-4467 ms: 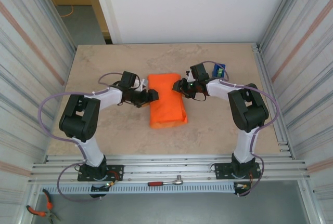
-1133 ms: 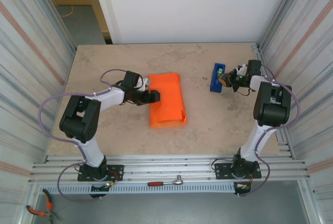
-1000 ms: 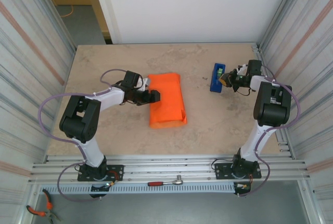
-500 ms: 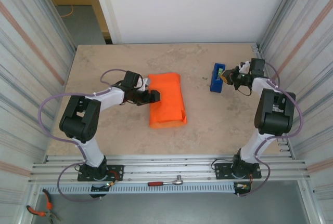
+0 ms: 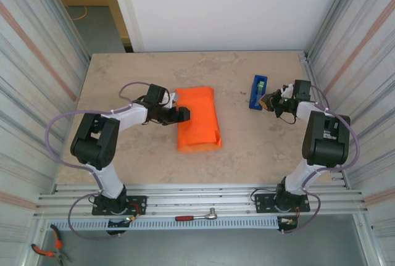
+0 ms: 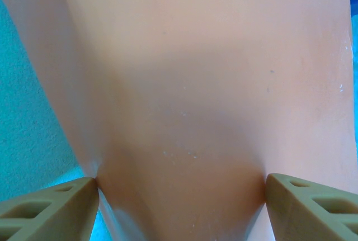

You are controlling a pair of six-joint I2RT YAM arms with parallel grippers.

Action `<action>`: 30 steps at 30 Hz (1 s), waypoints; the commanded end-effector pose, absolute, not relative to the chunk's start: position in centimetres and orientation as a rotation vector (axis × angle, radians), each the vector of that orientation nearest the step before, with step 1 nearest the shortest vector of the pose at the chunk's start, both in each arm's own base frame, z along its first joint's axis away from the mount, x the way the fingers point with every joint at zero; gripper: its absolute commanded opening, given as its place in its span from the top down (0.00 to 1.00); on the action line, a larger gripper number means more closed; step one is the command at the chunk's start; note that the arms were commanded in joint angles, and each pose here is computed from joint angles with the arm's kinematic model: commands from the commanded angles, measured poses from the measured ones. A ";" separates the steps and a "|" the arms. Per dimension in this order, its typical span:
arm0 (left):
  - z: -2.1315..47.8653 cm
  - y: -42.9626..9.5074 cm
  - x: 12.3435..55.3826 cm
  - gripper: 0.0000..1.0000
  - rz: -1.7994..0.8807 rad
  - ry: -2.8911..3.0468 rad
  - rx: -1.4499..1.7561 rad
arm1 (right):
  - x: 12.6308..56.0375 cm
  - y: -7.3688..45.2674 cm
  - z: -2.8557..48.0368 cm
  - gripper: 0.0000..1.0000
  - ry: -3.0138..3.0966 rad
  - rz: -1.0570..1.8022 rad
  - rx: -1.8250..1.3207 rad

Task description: Wrap the gift box in paper

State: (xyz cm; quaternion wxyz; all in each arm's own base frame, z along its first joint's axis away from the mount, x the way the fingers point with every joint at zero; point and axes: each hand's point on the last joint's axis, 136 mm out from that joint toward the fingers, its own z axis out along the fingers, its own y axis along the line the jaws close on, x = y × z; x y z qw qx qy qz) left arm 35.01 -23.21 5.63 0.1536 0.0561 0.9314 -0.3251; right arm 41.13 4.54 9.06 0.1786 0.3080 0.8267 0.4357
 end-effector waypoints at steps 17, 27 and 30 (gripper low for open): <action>-2.0 -18.6 30.7 0.23 -0.583 2.966 0.087 | 39.8 4.7 2.6 1.00 2.443 1.189 1.013; -2.0 -18.6 30.6 0.22 -0.581 2.966 0.088 | 40.5 7.1 3.2 1.00 2.450 1.242 0.962; -2.0 -18.6 30.6 0.23 -0.581 2.966 0.090 | 40.9 8.7 5.7 1.00 2.462 1.250 0.837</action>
